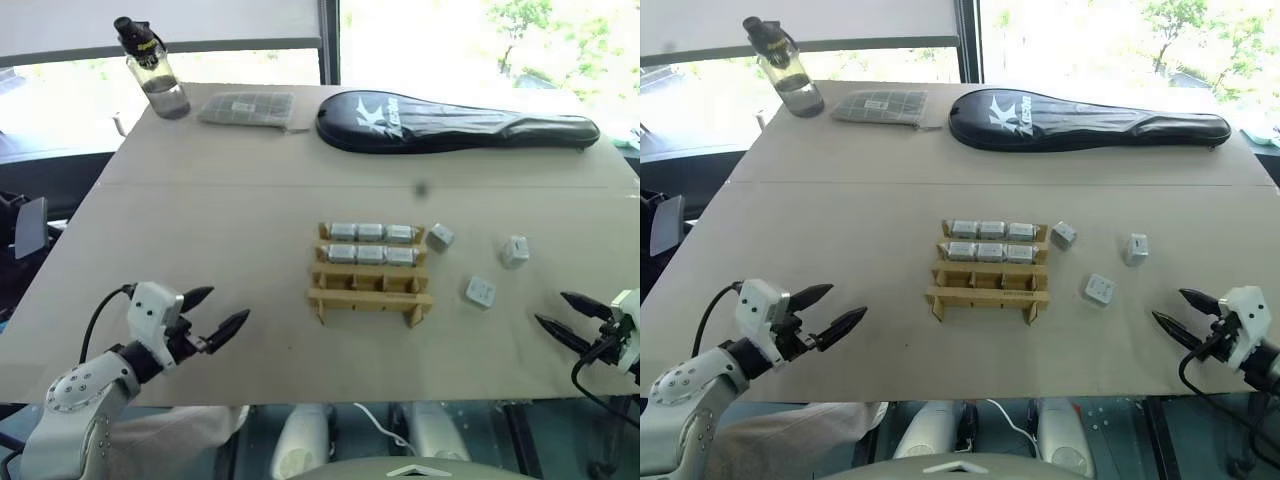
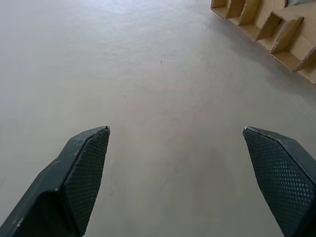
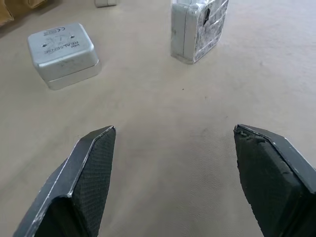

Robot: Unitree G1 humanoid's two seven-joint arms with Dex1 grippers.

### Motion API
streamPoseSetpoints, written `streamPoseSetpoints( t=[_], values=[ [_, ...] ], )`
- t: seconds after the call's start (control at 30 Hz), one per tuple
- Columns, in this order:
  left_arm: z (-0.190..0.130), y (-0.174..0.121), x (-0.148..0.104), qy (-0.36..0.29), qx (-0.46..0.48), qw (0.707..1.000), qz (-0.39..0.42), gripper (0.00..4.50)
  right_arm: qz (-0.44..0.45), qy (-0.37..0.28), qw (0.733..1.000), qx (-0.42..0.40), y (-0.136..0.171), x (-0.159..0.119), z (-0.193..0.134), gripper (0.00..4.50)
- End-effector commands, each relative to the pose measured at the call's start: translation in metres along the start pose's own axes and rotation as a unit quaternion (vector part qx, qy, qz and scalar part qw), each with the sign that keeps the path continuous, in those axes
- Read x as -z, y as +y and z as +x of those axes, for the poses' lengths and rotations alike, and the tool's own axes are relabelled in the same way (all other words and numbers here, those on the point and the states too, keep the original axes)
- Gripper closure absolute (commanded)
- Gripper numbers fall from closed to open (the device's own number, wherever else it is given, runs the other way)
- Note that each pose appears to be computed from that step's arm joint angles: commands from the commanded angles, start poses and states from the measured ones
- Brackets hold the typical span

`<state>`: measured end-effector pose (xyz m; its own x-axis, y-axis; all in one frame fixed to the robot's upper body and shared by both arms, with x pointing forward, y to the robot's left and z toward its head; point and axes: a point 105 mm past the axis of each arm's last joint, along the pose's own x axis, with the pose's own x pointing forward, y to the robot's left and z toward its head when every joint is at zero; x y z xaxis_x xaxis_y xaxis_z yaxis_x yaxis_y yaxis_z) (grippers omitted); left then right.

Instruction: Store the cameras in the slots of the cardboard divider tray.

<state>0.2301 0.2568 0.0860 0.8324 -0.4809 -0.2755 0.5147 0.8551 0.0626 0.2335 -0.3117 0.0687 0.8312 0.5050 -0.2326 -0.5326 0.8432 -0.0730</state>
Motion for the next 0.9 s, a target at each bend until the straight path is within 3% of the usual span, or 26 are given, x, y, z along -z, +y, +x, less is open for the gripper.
streamPoseSetpoints(
  t=[0.03, 0.2, 0.3, 0.4, 0.5, 0.73, 0.9],
  values=[
    [0.001, 0.001, -0.009, -0.012, 0.010, 1.000, 0.017, 0.00, -0.007, -0.029, 0.999, 0.011, -0.003, -0.016, -0.003, 0.75],
    [0.000, -0.008, -0.020, -0.024, 0.075, 0.996, 0.029, 0.00, -0.017, -0.026, 0.998, -0.051, 0.018, -0.021, 0.012, 0.75],
    [-0.007, -0.023, -0.028, -0.016, 0.167, 0.985, 0.035, 0.00, -0.030, -0.021, 0.995, -0.088, 0.026, -0.023, 0.024, 0.75],
    [-0.018, -0.039, -0.055, -0.027, 0.274, 0.960, 0.054, 0.00, -0.032, -0.015, 0.991, -0.128, 0.032, -0.029, 0.034, 0.75],
    [-0.021, -0.041, -0.074, -0.025, 0.320, 0.942, 0.094, 0.00, -0.035, -0.001, 0.987, -0.155, 0.035, -0.029, 0.040, 0.75],
    [-0.024, -0.042, -0.106, 0.020, 0.366, 0.908, 0.204, 0.00, -0.061, 0.036, 0.978, -0.194, 0.043, -0.023, 0.056, 0.75],
    [-0.027, -0.042, -0.120, 0.035, 0.360, 0.901, 0.240, 0.00, -0.065, 0.035, 0.978, -0.195, 0.042, -0.024, 0.062, 0.75]
  ],
)
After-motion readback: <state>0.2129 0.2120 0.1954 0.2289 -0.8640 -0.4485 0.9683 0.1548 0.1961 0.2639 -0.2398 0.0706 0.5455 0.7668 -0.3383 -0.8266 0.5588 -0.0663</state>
